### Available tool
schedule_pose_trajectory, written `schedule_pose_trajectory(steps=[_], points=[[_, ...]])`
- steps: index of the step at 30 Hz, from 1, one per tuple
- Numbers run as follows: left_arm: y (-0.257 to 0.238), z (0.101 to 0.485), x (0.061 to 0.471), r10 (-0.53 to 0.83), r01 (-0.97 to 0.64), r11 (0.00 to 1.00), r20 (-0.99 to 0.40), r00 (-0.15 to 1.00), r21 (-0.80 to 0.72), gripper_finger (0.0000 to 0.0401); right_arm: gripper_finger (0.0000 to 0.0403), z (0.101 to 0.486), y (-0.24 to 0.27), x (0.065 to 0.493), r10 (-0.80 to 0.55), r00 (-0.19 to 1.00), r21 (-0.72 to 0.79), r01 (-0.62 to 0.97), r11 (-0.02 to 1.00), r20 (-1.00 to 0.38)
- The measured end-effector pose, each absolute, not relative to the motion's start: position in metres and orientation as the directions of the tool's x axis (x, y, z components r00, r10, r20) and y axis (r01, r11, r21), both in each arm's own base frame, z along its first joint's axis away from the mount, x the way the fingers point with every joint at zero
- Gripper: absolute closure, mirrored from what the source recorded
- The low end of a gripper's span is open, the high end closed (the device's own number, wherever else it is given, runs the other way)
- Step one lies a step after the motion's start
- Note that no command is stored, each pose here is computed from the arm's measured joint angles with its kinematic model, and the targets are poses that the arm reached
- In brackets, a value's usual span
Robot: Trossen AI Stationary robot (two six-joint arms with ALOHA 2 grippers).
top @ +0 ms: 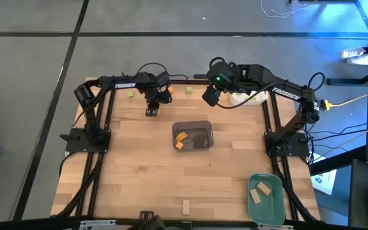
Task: Sort & place blocks by color
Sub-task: Put the orange block into the black bin
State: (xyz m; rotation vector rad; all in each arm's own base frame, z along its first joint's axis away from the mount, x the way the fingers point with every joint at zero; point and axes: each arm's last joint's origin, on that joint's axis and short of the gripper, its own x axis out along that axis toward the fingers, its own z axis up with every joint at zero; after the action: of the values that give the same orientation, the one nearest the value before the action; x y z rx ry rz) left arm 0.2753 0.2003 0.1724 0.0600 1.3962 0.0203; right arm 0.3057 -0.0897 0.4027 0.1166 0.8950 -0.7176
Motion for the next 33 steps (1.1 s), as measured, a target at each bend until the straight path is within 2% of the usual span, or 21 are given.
schedule_pose_trajectory(steps=[11,17,25,33], points=[[0.193,0.197,0.265,0.053,-0.006,0.999,-0.981,0.184,0.053,0.0349,0.0153,0.403,-0.09,0.306,-0.526,0.41,-0.198,0.617,0.762,-0.745],[0.186,0.202,0.261,-0.044,-0.027,0.998,-0.977,0.207,-0.051,0.0349,0.0153,0.403,-0.09,0.306,-0.522,0.412,-0.195,0.614,0.765,-0.747],[0.186,0.203,0.261,-0.08,-0.049,0.994,-0.968,0.24,-0.094,0.0352,0.0153,0.401,-0.084,0.308,-0.317,0.505,-0.113,0.394,0.912,-0.802],[0.187,0.203,0.261,-0.071,-0.16,0.981,-0.969,0.238,-0.112,0.0355,0.0153,0.401,-0.083,0.309,-0.291,0.516,-0.1,0.366,0.925,-0.806]])
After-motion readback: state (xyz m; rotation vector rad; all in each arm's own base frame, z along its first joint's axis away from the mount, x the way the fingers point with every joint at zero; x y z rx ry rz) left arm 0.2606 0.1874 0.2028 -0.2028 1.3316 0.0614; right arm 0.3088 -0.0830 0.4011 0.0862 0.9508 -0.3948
